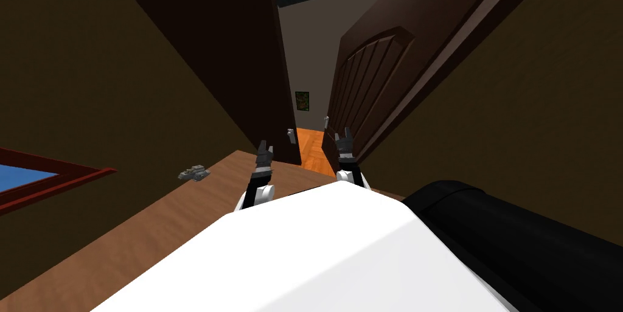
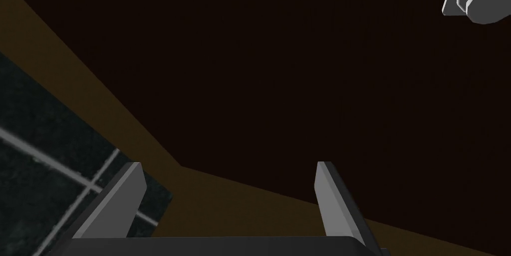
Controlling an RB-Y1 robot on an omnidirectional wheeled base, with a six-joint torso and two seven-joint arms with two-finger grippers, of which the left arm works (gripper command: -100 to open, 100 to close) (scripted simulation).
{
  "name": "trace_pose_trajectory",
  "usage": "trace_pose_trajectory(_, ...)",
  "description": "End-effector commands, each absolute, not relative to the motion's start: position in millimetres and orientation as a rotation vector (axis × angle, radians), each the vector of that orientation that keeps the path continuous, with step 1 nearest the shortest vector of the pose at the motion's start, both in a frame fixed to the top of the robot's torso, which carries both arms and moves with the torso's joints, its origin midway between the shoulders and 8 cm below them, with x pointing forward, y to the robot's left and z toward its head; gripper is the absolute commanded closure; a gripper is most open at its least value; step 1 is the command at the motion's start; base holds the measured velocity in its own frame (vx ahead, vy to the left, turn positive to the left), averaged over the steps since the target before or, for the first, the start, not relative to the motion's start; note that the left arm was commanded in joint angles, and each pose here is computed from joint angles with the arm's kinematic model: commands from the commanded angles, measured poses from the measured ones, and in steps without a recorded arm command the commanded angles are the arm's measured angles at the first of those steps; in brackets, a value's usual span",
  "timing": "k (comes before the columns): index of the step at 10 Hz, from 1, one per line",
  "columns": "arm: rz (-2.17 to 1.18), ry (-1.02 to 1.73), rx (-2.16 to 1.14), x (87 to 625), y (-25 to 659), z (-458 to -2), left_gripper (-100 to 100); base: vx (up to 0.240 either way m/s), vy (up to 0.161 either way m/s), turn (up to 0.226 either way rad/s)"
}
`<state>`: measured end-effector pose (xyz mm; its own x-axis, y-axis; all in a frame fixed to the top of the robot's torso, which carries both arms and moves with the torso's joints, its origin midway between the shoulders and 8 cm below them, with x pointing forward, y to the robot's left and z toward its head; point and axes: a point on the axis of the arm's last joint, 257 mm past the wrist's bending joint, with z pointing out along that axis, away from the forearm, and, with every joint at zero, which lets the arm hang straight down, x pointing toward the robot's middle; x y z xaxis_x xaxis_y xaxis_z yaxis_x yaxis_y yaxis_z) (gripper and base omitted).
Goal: Push the door open
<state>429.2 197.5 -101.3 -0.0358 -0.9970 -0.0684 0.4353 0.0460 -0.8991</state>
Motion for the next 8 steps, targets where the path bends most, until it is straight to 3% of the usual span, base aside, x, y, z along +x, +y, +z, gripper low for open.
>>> trace_pose_trajectory(1,-1.392,0.975,-0.831,436,189,-119,-100,0.087,0.116,-0.092)
trace_pose_trajectory(8,-1.421,1.147,-0.925,462,150,-190,-100,0.071,0.118,-0.103)
